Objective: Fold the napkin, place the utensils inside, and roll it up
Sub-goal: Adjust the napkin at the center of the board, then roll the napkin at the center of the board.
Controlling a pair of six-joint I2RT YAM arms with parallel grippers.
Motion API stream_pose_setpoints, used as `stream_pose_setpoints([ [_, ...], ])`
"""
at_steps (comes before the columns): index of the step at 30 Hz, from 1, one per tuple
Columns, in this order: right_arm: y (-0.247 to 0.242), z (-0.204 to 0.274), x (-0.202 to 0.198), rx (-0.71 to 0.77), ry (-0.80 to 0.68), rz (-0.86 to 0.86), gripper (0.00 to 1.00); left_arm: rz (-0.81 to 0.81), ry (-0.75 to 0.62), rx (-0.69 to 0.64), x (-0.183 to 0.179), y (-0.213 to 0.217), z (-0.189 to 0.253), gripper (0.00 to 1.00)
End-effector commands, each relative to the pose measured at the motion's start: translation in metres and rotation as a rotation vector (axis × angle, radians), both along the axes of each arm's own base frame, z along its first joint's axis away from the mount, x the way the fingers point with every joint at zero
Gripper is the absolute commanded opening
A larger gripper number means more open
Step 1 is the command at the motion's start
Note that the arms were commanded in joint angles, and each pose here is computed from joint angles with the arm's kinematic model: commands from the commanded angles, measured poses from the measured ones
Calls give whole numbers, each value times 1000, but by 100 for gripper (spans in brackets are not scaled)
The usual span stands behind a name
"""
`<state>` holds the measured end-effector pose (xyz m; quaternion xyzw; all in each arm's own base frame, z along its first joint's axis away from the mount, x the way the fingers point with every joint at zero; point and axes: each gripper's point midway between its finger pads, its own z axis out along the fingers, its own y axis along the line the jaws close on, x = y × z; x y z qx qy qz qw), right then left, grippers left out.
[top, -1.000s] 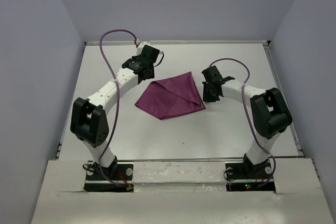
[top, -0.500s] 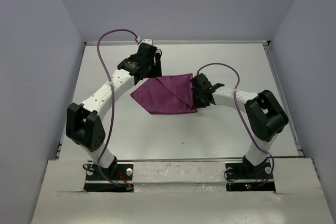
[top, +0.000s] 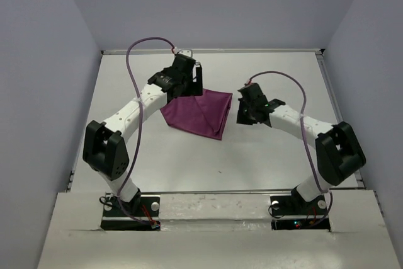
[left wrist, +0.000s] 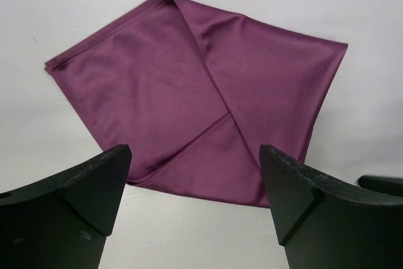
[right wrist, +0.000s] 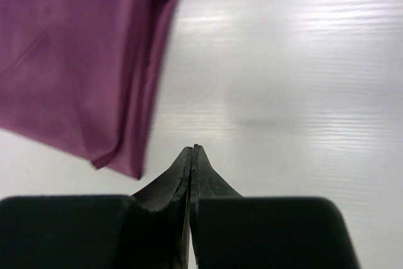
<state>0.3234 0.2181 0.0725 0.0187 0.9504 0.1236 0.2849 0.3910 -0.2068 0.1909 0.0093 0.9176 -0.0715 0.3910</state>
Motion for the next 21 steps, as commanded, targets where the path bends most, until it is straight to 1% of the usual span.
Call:
stream_pose_setpoints([
  [1, -73, 15, 13, -13, -34, -190, 1, -71, 25, 49, -6, -26, -19, 96],
  [2, -100, 18, 14, -6, -40, -253, 1, -80, 25, 55, -6, -33, -19, 96],
  [5, -133, 24, 13, -8, -52, -329, 3, -125, 53, 70, -12, -60, -37, 94],
  [6, -149, 27, 11, -15, -59, -369, 4, -147, 49, 63, -16, -73, -36, 93],
  [7, -154, 28, 10, -20, -61, -380, 4, -159, 68, 78, -16, -81, -47, 89],
  [9, -166, 34, 8, -31, -76, -412, 4, -173, 60, 87, -15, -96, -49, 86],
  [10, -167, 35, 7, -32, -79, -412, 4, -196, 64, 99, -18, -109, -53, 82],
  [12, -171, 38, 6, -34, -84, -419, 4, -212, 65, 115, -20, -120, -59, 81],
  [14, -171, 40, 7, -37, -86, -416, 4, -220, 73, 141, -21, -132, -65, 80],
  [16, -170, 40, 8, -35, -84, -412, 4, -221, 91, 165, -21, -137, -78, 80],
  [21, -168, 39, 9, -31, -80, -401, 4, -240, 107, 198, -25, -152, -92, 79],
])
